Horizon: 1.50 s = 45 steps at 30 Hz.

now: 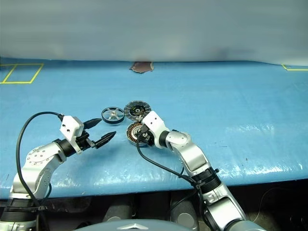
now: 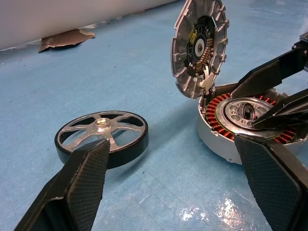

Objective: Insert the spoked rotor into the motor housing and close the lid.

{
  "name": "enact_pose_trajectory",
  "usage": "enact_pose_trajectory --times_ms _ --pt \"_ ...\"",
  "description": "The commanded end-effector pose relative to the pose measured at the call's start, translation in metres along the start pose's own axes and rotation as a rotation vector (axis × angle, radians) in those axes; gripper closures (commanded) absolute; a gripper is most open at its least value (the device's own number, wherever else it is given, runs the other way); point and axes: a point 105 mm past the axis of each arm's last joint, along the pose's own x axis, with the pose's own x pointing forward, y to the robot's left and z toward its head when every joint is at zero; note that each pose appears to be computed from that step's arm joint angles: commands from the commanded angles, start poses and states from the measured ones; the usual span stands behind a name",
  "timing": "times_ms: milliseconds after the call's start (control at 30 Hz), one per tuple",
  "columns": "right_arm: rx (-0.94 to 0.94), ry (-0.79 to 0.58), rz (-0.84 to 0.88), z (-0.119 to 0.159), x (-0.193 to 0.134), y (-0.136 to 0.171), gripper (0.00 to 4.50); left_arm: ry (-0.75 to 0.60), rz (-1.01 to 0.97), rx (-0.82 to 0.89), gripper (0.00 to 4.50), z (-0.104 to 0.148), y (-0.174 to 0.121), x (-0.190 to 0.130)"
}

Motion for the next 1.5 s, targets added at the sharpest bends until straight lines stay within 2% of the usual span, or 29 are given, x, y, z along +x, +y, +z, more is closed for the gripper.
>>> enact_pose_trajectory --times_ms 33,133,333,1033,1267,1500 --pt "-0.016 -0.077 -0.006 0.019 -0.004 -0.001 1.82 -0.042 0.002 0.043 0.0 0.014 0.001 -0.001" --pt "-0.018 -0.086 -0.001 0.021 -0.005 0.0 2.39 -0.042 0.002 0.043 0.0 0.014 0.001 -0.001" --pt "-0.028 -0.083 0.012 0.02 -0.005 0.003 4.39 -0.025 -0.001 0.043 0.0 0.01 0.0 0.0" --pt "0.013 0.01 -0.013 -0.008 0.005 -0.007 4.45 -0.015 0.009 0.043 0.0 0.008 0.0 -0.002" --pt "-0.052 0.075 -0.087 -0.023 0.003 -0.016 4.45 -0.015 0.005 0.043 0.0 0.008 0.0 -0.002" --pt "-0.078 0.107 -0.073 -0.029 0.004 -0.012 4.45 -0.014 0.01 0.043 0.0 0.007 0.0 -0.002"
